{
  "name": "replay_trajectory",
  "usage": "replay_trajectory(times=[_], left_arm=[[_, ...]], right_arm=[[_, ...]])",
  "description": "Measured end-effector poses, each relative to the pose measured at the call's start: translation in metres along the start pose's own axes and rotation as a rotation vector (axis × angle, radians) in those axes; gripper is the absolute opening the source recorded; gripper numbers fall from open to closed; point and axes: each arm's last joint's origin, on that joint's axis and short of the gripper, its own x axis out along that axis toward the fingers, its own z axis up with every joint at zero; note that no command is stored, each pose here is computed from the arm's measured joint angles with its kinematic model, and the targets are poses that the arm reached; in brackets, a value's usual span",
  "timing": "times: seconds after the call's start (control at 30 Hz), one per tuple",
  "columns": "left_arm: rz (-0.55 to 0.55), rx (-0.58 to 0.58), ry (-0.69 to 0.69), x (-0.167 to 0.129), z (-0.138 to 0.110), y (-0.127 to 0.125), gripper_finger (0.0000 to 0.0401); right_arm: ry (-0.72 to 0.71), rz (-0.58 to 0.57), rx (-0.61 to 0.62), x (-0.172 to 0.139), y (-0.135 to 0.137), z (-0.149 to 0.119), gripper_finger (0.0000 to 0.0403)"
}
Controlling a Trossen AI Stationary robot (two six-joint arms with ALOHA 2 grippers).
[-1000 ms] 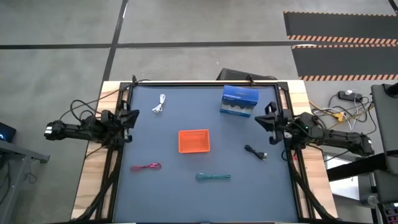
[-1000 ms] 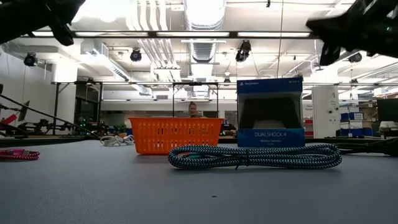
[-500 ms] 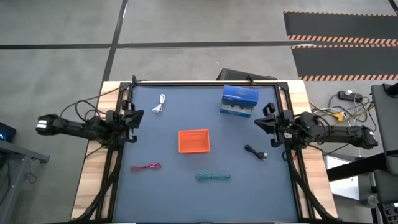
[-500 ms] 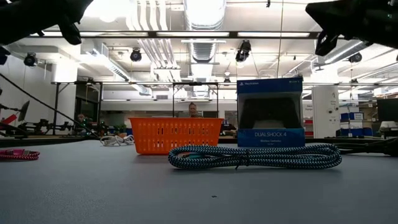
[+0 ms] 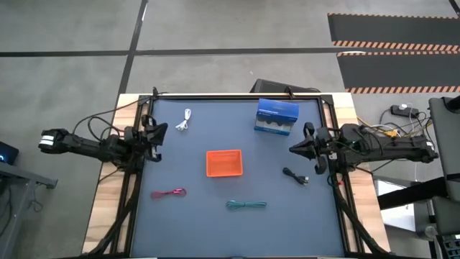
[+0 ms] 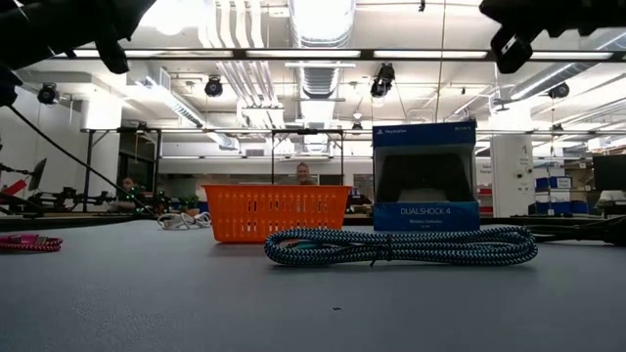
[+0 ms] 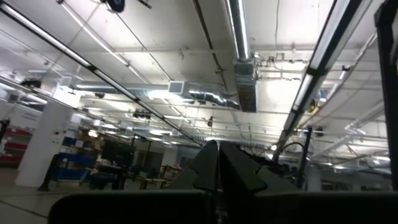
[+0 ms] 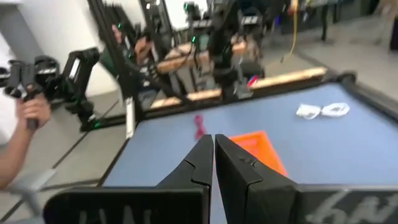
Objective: Pick and place USB-C Cables
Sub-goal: Put the black charger cable into the orange bin
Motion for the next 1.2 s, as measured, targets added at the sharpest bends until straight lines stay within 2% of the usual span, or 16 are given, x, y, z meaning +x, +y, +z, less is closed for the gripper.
replay_trajectory(times=[0.3, 0.53, 0.7, 0.83, 1.2], left_arm=[[0.023, 0.007, -0.080, -0.002, 0.011, 0.002, 0.0000], [0.024, 0.002, -0.090, -0.003, 0.013, 0.003, 0.0000], [0.025, 0.000, -0.093, -0.003, 0.013, 0.003, 0.0000], [0.026, -0.013, -0.106, -0.003, 0.015, 0.003, 0.0000], [0.027, -0.009, -0.114, -0.003, 0.016, 0.003, 0.0000]], right_arm=[[0.291, 0.024, 0.121, 0.017, 0.021, 0.017, 0.0009], [0.639, -0.080, 0.252, 0.030, 0.028, 0.008, 0.0009], [0.819, -0.169, 0.331, 0.036, 0.029, -0.005, 0.0009], [0.921, -0.250, 0.397, 0.040, 0.027, -0.016, 0.0009], [1.029, -0.288, 0.369, 0.060, 0.024, -0.033, 0.0009]])
